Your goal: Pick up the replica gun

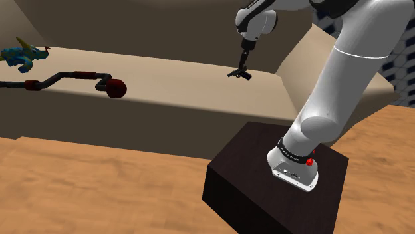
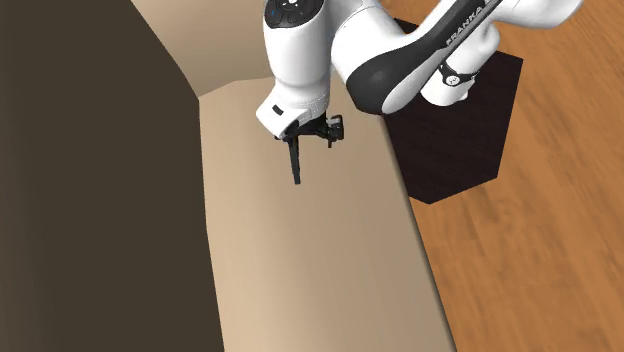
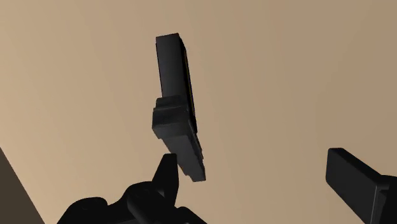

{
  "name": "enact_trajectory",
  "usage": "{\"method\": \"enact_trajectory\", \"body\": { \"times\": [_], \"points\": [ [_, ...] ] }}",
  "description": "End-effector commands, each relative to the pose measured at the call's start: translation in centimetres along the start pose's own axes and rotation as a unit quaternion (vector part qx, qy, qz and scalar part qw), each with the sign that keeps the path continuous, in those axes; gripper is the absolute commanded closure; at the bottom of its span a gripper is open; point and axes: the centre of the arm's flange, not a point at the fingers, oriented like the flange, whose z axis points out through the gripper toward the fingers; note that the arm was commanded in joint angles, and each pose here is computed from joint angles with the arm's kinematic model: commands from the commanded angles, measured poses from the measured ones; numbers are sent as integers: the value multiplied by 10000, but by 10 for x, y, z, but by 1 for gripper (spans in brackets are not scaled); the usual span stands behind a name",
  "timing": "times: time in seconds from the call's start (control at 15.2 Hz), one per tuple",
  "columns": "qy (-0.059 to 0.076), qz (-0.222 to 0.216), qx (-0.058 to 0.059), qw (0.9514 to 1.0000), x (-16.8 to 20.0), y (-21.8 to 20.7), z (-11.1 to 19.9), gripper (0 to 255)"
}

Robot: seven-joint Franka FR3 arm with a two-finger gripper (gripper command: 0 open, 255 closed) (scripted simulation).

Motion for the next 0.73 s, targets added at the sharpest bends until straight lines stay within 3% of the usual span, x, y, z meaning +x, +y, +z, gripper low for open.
{"method": "enact_trajectory", "body": {
  "times": [0.0, 0.2, 0.66],
  "points": [
    [38, -186, 21, 9998, 9, 19, 18, 0],
    [73, -400, 46, 9992, 20, 44, 38, 0],
    [73, -400, 46, 9992, 18, 46, 75, 0]
  ]
}}
